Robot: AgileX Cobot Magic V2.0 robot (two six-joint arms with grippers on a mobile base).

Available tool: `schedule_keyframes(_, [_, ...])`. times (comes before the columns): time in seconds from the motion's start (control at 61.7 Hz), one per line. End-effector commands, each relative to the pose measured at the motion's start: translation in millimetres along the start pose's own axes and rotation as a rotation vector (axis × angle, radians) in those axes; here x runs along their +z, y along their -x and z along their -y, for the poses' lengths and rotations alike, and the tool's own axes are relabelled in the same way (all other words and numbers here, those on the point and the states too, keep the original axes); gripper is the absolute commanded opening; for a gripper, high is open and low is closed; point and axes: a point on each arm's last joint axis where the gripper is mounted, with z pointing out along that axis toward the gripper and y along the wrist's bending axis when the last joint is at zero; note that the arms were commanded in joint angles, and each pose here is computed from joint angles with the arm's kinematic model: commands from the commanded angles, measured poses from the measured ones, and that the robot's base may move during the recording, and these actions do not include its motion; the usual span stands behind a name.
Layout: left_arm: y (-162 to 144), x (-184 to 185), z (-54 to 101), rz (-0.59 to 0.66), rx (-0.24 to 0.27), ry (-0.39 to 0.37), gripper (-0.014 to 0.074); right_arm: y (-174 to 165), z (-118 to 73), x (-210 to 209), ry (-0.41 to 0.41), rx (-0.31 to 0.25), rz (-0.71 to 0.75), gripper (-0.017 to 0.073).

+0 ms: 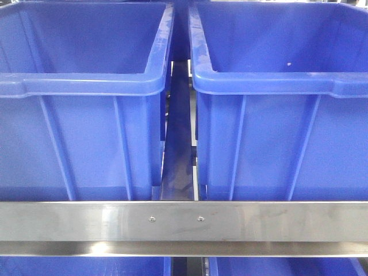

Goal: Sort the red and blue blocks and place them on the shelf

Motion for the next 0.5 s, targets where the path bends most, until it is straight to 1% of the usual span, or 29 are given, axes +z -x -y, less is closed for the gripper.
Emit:
schedule_keyframes(0.0, [6.9,-7.9,-2.2,0.099,-0.043,0.018,0.0126,8.8,-0.1,-6.4,0.004,0.036,0.102,0.0056])
schedule_keyframes(0.065, [2.3,-15.2,-2.6,0.111,-0.032,0.014,0.0126,1.6,0.1,-10.5,0.005,0.047,0.104,0.0056])
schedule_keyframes(0.13, [0.6,-22.7,-1.7,0.126,0.003,0.002,0.0126,-4.1,0.3,-14.6,0.005,0.047,0.120,0.0056])
schedule_keyframes(0.162, [0.7,-26.2,-0.8,0.124,0.029,-0.005,0.0126,-6.5,0.4,-16.7,0.005,0.047,0.126,0.0056])
schedule_keyframes(0.211, [-0.7,-30.1,0.2,0.109,0.088,-0.012,0.0126,-10.3,0.5,-19.3,0.005,0.047,0.125,0.0056])
schedule_keyframes(0.259, [-1.9,-33.2,0.7,0.097,0.119,-0.017,0.0126,-14.7,0.7,-21.5,0.005,0.047,0.121,0.0056])
schedule_keyframes(0.373, [-3.9,-40.1,1.4,0.082,0.123,-0.027,0.0126,-20.3,0.7,-27.7,0.010,0.088,0.135,0.0056])
schedule_keyframes(0.486, [-2.1,-44.0,1.7,0.105,0.123,-0.028,0.0126,-21.7,0.8,-30.1,0.011,0.088,0.147,0.0056])
